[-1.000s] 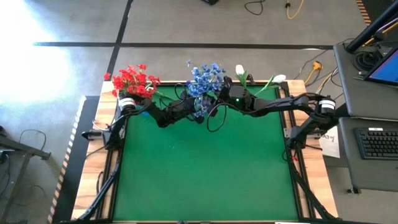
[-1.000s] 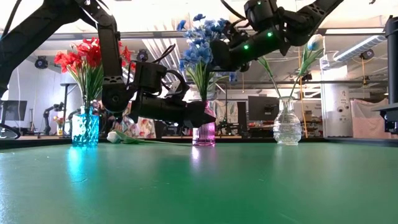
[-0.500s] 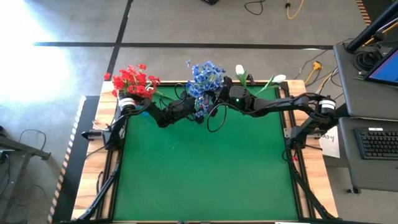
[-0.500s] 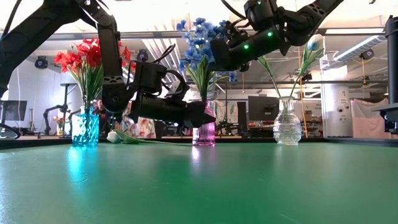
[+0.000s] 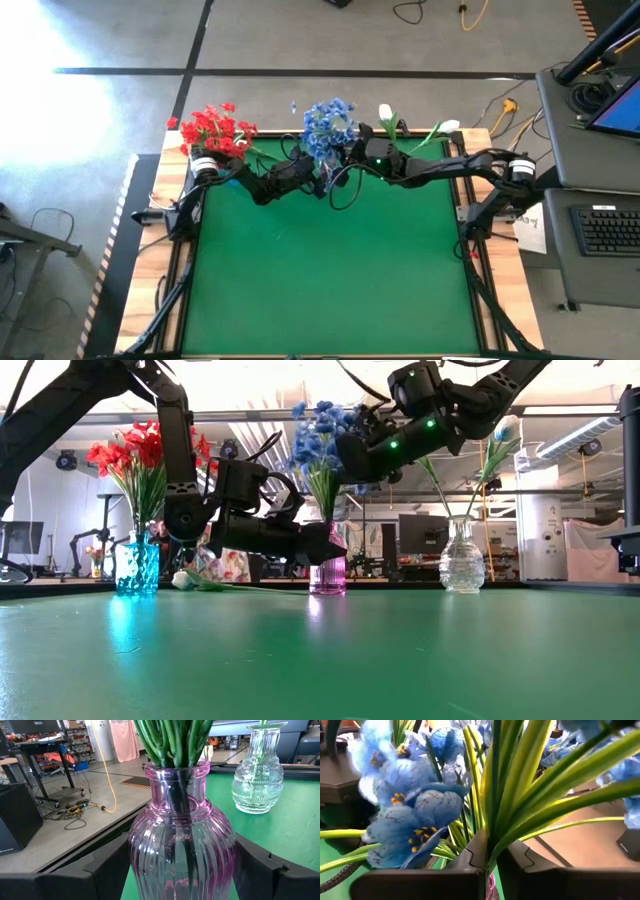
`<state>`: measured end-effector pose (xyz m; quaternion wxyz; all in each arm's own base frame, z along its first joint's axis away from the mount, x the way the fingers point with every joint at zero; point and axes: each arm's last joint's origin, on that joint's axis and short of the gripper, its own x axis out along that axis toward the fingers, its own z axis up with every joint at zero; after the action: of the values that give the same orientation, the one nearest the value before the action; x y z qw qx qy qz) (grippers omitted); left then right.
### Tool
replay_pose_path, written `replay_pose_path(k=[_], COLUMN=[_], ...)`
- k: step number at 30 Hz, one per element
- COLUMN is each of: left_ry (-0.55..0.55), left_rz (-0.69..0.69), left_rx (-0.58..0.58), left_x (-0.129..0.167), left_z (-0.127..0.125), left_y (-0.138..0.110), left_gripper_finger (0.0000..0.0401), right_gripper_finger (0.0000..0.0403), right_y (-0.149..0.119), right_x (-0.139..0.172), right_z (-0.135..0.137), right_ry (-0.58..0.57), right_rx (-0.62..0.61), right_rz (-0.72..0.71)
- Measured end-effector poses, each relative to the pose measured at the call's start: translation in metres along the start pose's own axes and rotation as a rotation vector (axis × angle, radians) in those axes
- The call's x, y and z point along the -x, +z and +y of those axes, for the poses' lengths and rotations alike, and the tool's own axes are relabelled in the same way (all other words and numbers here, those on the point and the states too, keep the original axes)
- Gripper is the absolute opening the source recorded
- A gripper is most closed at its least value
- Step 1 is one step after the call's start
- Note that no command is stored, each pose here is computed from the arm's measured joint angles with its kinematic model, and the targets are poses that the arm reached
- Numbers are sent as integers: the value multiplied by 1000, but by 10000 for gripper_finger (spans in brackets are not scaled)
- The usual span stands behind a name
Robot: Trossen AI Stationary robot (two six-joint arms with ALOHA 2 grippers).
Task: Sort flowers into vase by color
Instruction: Put the blue flowers into the purple vase
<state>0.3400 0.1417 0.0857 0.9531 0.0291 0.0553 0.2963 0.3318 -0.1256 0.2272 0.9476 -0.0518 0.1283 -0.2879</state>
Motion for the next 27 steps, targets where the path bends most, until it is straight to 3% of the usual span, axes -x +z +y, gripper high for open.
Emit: replay_pose_path(k=[12,27], left_ry=[0,0], left_rz=[0,0], left_rx=[0,-1], left_x=[0,0], left_z=[0,0], left_y=[0,0], left_gripper_finger=[275,275], right_gripper_finger=[18,18], right_y=[-5,-5], right_x=[-2,1], right_z=[0,0], right_ry=[-45,-20], right_rx=[-1,-19], right_rz=[35,54])
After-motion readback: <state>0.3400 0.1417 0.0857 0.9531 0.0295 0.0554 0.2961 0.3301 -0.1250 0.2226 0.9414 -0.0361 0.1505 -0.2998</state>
